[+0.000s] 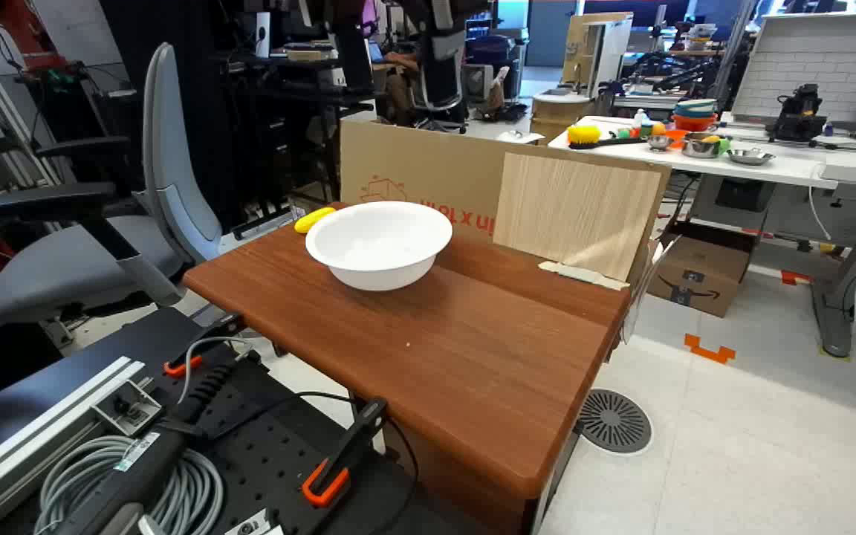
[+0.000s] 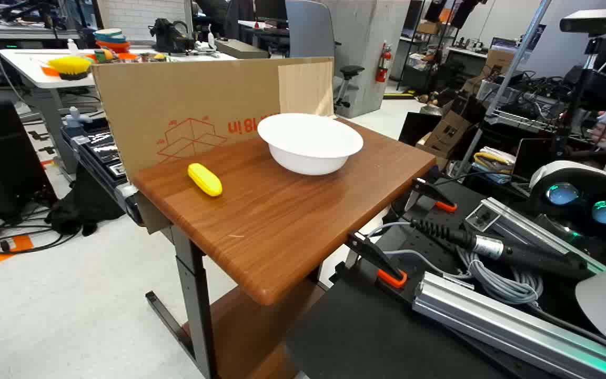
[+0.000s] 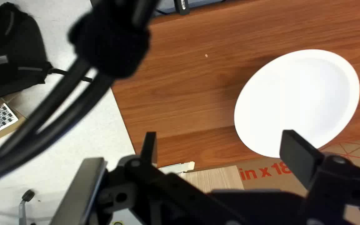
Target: Pick the yellow object and put it in the bowl
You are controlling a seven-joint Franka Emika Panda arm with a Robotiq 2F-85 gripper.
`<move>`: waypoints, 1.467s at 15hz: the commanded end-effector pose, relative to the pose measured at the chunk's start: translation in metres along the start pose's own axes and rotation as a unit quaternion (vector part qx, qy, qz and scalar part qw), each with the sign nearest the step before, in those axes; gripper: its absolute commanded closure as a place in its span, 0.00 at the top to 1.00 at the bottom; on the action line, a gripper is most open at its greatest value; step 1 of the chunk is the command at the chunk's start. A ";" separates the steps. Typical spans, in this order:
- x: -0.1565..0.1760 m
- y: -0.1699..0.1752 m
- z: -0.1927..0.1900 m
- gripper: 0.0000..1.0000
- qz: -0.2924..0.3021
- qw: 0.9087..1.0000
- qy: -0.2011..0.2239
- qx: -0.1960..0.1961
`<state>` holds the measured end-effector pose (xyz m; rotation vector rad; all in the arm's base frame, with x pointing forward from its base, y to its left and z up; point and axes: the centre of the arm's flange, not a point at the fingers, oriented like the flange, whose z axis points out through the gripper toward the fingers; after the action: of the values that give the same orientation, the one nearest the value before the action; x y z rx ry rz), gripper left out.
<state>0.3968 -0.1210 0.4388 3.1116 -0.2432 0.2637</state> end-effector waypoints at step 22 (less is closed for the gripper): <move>0.107 -0.250 0.130 1.00 -0.018 0.994 0.008 0.106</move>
<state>0.5301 0.0709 0.3439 3.2881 -0.1640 0.3277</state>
